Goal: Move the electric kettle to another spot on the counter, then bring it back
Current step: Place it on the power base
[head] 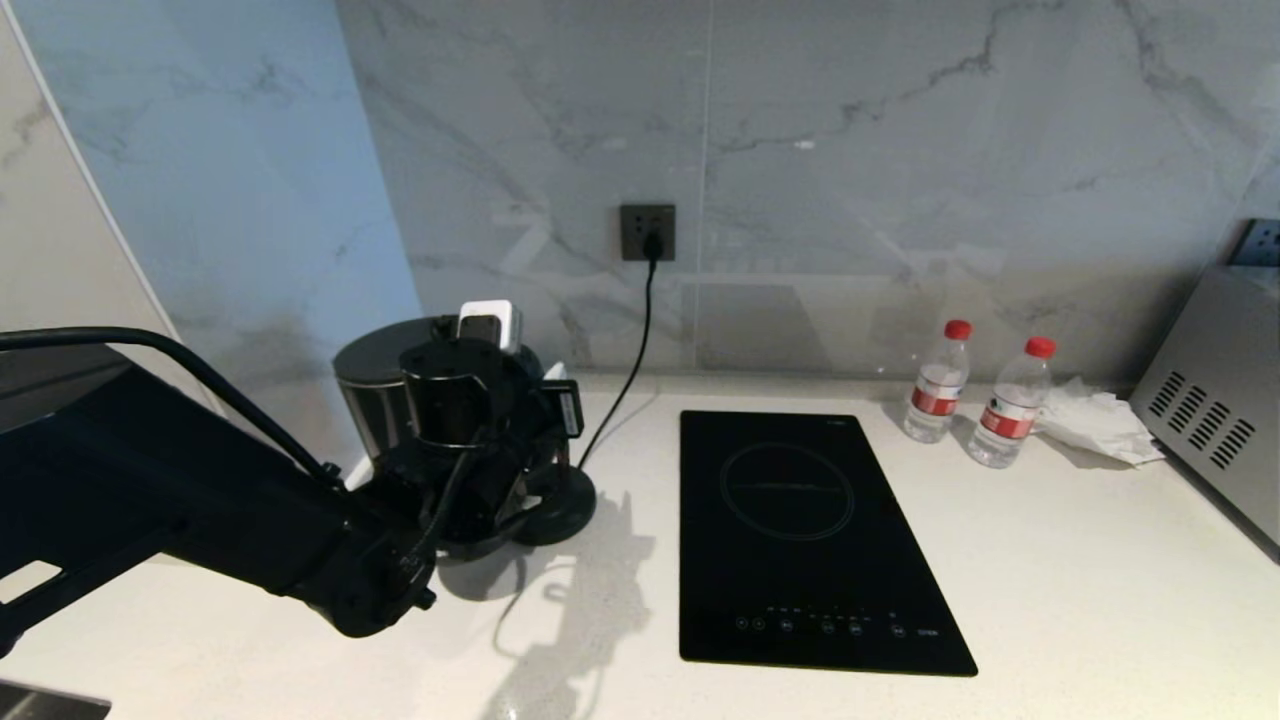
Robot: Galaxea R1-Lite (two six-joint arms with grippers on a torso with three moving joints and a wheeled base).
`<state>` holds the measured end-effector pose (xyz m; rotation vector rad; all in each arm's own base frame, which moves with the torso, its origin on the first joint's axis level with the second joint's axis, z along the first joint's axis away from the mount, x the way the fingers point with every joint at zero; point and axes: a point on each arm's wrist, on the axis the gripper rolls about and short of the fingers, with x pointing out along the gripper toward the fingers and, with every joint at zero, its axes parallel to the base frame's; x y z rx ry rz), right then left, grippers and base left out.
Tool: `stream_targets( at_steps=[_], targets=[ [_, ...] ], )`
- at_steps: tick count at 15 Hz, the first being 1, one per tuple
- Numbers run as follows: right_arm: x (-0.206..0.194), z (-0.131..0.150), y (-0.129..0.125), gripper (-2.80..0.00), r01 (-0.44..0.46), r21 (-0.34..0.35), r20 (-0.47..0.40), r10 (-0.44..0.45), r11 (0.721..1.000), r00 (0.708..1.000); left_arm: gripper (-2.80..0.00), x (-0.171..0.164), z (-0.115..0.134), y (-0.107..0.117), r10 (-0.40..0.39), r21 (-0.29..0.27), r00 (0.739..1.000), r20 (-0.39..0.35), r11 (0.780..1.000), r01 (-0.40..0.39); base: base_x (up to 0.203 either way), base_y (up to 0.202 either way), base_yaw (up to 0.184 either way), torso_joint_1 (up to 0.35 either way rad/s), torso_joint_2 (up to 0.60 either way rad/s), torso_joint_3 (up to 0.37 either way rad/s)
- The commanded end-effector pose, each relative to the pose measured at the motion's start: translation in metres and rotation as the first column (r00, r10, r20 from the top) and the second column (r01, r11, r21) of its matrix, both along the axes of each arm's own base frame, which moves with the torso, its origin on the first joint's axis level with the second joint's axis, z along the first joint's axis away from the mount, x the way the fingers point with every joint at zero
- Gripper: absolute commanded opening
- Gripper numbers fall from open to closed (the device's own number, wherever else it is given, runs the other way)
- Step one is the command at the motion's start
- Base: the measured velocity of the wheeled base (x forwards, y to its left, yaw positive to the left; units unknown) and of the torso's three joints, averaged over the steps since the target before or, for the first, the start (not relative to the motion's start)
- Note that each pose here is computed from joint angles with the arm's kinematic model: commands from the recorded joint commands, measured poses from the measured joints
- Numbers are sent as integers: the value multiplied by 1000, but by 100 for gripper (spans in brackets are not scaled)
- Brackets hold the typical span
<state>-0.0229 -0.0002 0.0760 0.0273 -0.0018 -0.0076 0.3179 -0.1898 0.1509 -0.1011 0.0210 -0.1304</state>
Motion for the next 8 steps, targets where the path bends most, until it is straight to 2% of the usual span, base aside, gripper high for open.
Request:
stream_targets(
  at_steps=[1, 4, 6, 8],
  targets=[
    [0, 0, 0, -280, 0, 0, 0, 0, 1000, 1000, -280, 1, 5, -12, -21, -5, 1000, 23, 1000, 21, 0, 0, 0, 0, 0, 0],
    [0, 0, 0, -280, 0, 0, 0, 0, 1000, 1000, -280, 1, 6, -26, -52, -3, 998, 36, 999, 52, 0, 0, 0, 0, 0, 0],
    [0, 0, 0, -280, 0, 0, 0, 0, 1000, 1000, -280, 2, 3, -34, -68, 31, 997, 43, 997, 67, 0, 0, 0, 0, 0, 0],
    [0, 0, 0, -280, 0, 0, 0, 0, 1000, 1000, -280, 1, -2, -39, -81, 41, 996, 36, 996, 79, 0, 0, 0, 0, 0, 0]
  ],
)
